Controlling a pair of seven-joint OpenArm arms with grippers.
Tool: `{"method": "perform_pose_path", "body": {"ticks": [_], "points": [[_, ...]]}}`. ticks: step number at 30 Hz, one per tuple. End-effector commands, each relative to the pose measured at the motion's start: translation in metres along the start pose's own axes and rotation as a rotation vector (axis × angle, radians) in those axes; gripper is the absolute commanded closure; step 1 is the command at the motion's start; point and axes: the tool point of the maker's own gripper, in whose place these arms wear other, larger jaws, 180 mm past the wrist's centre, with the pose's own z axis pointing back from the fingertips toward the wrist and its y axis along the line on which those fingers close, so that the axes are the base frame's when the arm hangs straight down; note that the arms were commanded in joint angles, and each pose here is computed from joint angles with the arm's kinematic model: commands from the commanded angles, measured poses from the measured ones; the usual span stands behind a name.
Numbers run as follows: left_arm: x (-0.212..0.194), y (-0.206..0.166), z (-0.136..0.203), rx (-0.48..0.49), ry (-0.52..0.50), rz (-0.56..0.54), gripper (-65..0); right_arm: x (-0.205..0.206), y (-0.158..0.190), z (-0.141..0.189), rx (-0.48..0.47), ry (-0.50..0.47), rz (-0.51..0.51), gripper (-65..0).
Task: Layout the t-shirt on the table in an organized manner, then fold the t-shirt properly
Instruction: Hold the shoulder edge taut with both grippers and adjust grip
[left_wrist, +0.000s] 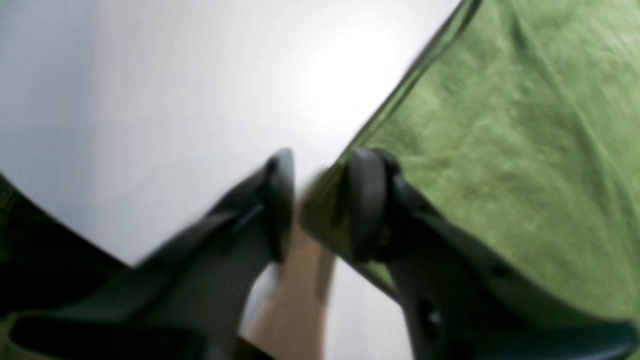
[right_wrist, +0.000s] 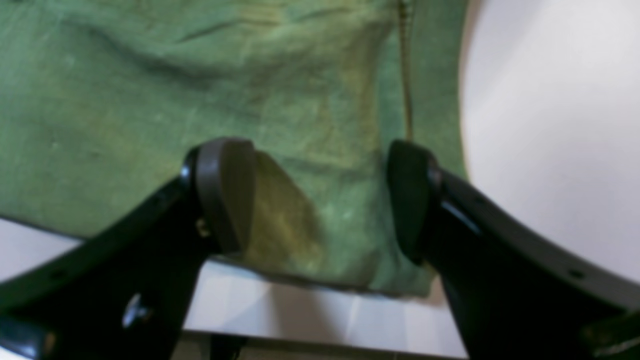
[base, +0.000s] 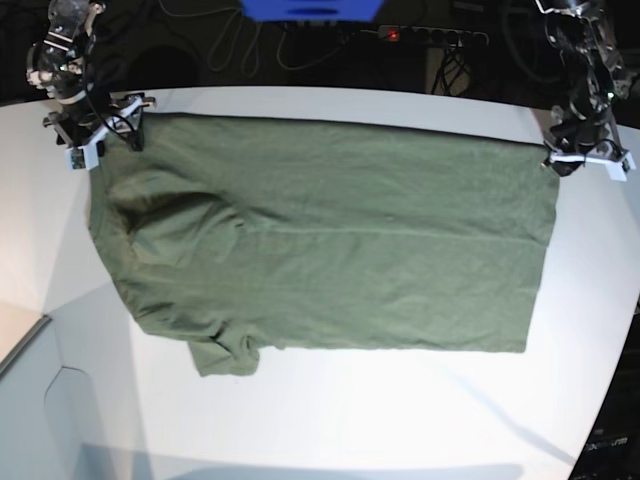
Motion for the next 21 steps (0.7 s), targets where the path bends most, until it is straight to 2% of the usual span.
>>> {"method": "perform_pose_path", "body": {"ticks": [1, 21], "points": [[-0.017, 0.003, 0.001, 0.012, 0.074, -0.003, -14.8, -0.006, -0.001, 0.002, 0.004, 0.030, 0.017, -41.5], [-0.027, -0.011, -0.002, -0.019, 0.104, -0.039, -14.2, -0.006, -0.002, 0.003, 0.003, 0.030, 0.018, -41.5]]}}
